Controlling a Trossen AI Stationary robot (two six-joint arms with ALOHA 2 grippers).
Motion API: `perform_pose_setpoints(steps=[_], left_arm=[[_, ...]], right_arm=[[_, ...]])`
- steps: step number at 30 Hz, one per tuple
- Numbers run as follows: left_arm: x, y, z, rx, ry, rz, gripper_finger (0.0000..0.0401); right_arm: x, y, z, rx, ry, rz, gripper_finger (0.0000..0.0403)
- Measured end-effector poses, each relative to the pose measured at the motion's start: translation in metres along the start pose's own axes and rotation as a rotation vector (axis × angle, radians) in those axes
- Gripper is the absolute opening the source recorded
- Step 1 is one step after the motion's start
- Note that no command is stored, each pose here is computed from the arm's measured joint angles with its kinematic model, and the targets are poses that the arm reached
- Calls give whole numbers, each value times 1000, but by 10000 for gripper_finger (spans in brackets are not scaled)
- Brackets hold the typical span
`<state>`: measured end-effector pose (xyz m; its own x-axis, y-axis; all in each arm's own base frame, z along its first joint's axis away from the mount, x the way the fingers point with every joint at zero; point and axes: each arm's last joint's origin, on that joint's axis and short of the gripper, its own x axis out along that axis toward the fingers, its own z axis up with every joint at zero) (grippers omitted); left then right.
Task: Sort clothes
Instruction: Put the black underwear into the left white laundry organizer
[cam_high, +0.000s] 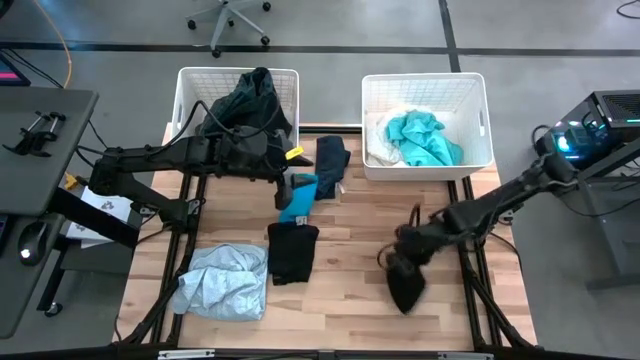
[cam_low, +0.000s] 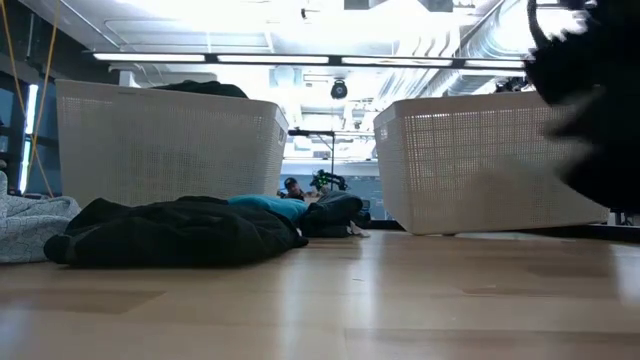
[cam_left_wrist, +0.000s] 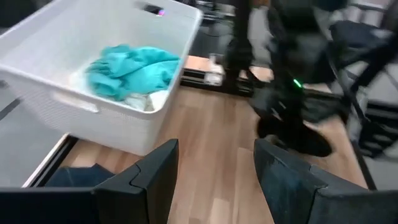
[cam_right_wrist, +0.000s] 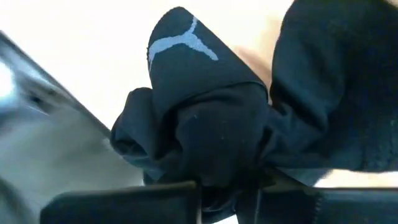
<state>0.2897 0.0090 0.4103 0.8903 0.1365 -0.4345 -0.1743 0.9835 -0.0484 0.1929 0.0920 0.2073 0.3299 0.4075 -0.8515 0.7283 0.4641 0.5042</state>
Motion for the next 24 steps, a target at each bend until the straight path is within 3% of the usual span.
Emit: perform_pose_setpoints(steps=[4,9,17,24], left_arm=[[2,-1,0,63,-17,-94,199],[15,4,-6,22,-91,-165,199],[16,1,6,-24,-301,-212,199],[1,2,17,-81,-401,-233,207]], right_arm=[[-38,16,18,-79,-228,119,25],[-90,45,45,-282,-486,195,25],[-167,95,81,-615,-860,213,25],[-207,122,110,-733,-1038,156,25]])
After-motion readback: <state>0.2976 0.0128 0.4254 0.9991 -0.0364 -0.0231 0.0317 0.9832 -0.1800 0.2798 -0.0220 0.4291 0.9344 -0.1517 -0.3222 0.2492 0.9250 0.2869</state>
